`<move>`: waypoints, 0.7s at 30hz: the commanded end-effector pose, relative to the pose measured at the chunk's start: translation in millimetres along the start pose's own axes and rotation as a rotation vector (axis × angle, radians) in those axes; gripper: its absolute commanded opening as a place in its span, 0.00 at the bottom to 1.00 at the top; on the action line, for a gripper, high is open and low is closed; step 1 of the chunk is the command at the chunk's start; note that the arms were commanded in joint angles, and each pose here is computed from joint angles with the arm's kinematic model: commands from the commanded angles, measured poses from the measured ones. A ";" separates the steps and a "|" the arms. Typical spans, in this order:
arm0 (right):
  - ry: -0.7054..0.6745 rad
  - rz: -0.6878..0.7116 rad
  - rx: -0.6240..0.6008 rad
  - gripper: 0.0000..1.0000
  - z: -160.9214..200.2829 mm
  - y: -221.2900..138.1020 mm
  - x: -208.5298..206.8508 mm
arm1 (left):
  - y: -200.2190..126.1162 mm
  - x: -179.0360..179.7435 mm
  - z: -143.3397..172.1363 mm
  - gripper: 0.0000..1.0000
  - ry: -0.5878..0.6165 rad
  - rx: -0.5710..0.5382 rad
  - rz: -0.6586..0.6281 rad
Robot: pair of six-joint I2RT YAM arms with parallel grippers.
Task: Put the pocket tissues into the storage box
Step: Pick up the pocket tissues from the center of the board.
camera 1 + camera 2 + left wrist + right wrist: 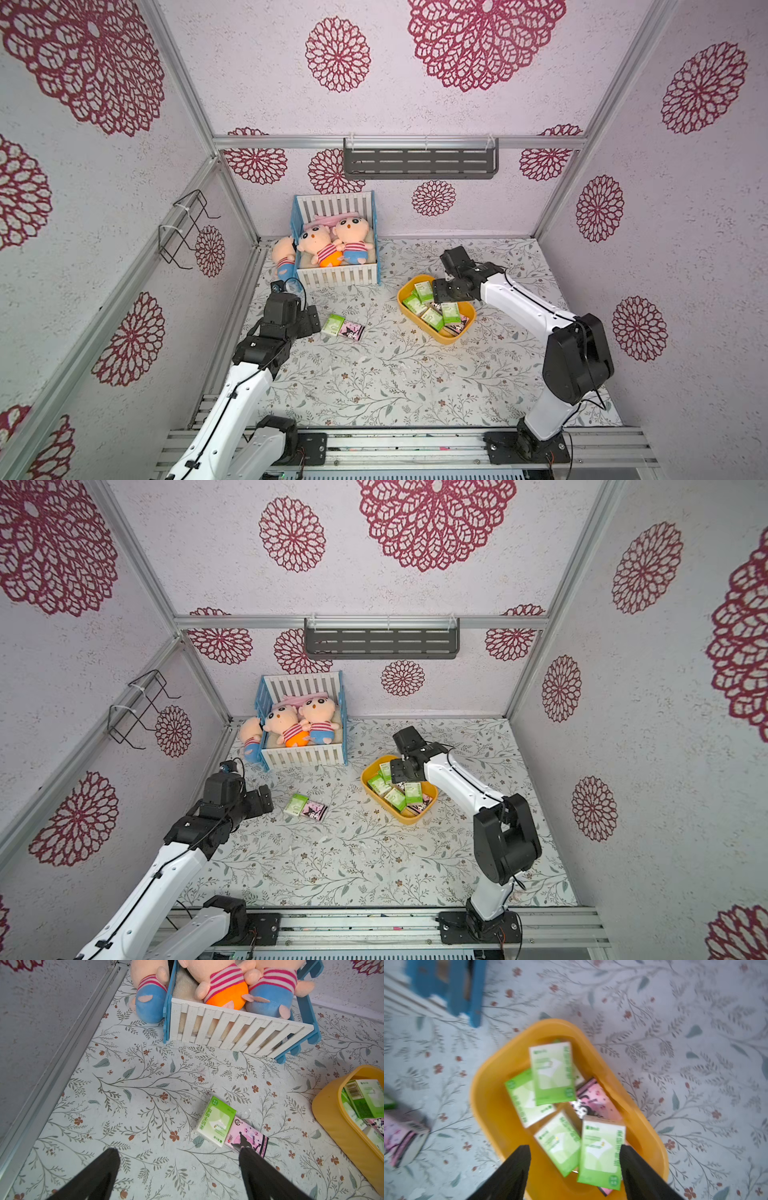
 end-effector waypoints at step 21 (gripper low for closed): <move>-0.205 -0.298 0.111 0.83 44.6 65.1 231.2 | -17.4 2.2 -7.6 0.97 -0.015 -0.068 -0.012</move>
Point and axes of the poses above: each gripper's point midway between its finger pads, its own y axis out along the fingers, its own x axis along the line the jaws close on, z = x × y, the point moved 8 cm from there along -y, back along the fingers, and after that the axes turned 5 degrees about y, right-handed, at the moved point
